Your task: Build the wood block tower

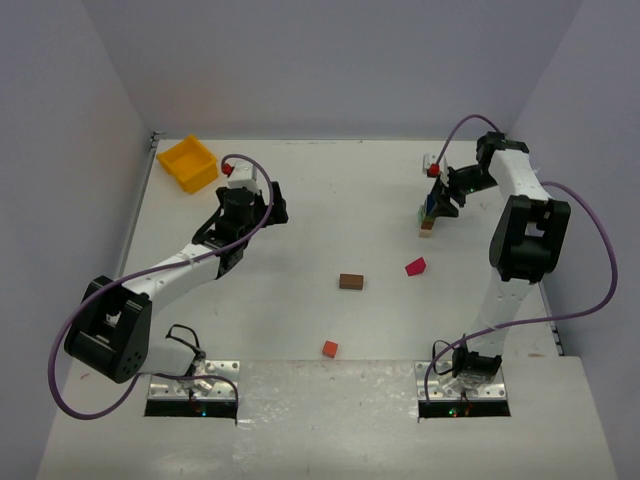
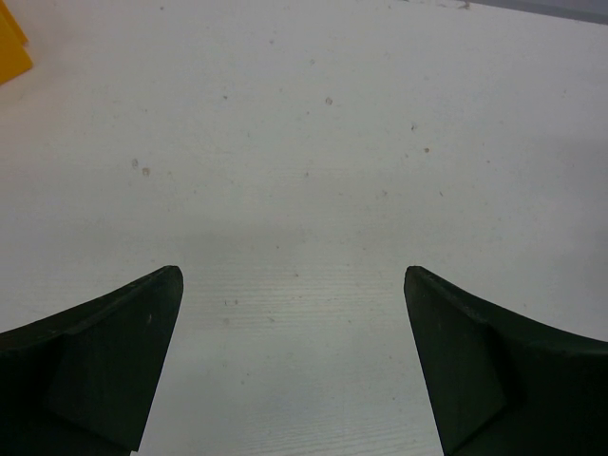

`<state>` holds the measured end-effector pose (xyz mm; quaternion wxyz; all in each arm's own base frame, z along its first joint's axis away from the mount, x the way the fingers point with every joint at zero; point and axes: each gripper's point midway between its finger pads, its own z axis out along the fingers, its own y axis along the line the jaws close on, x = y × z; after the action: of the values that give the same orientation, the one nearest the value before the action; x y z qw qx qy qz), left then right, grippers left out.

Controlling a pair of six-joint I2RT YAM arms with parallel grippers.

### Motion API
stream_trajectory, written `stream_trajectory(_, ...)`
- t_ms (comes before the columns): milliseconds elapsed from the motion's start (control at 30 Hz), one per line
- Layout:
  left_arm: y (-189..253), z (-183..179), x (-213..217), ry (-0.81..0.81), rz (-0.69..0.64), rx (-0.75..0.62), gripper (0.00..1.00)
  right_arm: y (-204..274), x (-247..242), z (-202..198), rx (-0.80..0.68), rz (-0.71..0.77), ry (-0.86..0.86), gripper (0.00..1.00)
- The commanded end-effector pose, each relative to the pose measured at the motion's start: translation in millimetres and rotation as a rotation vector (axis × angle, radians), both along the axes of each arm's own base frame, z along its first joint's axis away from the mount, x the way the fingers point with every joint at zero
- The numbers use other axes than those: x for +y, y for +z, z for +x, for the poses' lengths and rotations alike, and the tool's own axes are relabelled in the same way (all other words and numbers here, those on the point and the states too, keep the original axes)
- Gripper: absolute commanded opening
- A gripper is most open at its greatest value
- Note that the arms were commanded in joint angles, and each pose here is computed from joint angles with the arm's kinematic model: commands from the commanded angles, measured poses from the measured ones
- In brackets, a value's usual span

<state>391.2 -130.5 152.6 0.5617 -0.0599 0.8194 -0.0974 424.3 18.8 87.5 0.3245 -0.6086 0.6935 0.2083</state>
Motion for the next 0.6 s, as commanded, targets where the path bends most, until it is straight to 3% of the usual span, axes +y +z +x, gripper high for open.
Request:
stream_trajectory(0,22.9,10.3,-2.1,0.004,-0.016,-0.059,1.0,13.2,1.9,2.0,-0.044,0.014,0.009,0.63)
stream_trajectory(400,22.5,10.1,-1.8,0.005,-0.013,-0.057,1.0,13.9,2.3,3.2,-0.043,0.014,0.005,0.75)
stream_trajectory(567,22.1,10.0,-1.5,0.005,-0.011,-0.056,1.0,14.3,1.9,4.0,-0.037,0.015,-0.004,0.99)
